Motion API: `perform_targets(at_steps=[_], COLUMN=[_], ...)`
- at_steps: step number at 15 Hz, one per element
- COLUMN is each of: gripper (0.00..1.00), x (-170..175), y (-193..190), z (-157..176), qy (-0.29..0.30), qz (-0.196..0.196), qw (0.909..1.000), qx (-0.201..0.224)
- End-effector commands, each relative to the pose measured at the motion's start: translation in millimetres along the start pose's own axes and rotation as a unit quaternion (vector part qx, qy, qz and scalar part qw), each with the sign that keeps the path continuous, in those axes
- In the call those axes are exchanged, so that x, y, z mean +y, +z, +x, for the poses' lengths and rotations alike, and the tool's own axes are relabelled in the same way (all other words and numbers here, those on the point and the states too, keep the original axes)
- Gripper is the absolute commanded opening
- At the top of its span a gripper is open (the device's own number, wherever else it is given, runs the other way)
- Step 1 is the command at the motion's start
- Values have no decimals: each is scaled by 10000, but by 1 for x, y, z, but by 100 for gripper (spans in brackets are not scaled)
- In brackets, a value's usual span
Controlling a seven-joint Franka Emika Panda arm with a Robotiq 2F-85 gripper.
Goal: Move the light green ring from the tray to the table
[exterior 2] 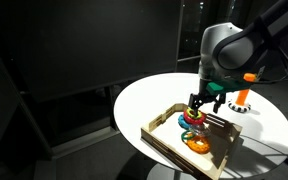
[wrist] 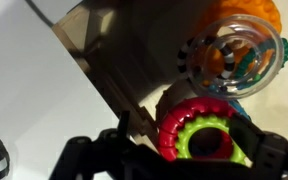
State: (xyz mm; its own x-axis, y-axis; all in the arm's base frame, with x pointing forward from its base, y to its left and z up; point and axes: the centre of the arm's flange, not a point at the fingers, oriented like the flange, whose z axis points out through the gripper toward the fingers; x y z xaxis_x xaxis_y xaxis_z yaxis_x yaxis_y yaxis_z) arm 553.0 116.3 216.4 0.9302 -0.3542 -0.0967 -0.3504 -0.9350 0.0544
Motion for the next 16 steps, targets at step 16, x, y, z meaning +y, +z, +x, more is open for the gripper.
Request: perform_targets(at_steps=[16], gripper=[100], x=[-56], y=[2], z=[23], qy=[-162], qz=[137], qw=[9994], qx=[256])
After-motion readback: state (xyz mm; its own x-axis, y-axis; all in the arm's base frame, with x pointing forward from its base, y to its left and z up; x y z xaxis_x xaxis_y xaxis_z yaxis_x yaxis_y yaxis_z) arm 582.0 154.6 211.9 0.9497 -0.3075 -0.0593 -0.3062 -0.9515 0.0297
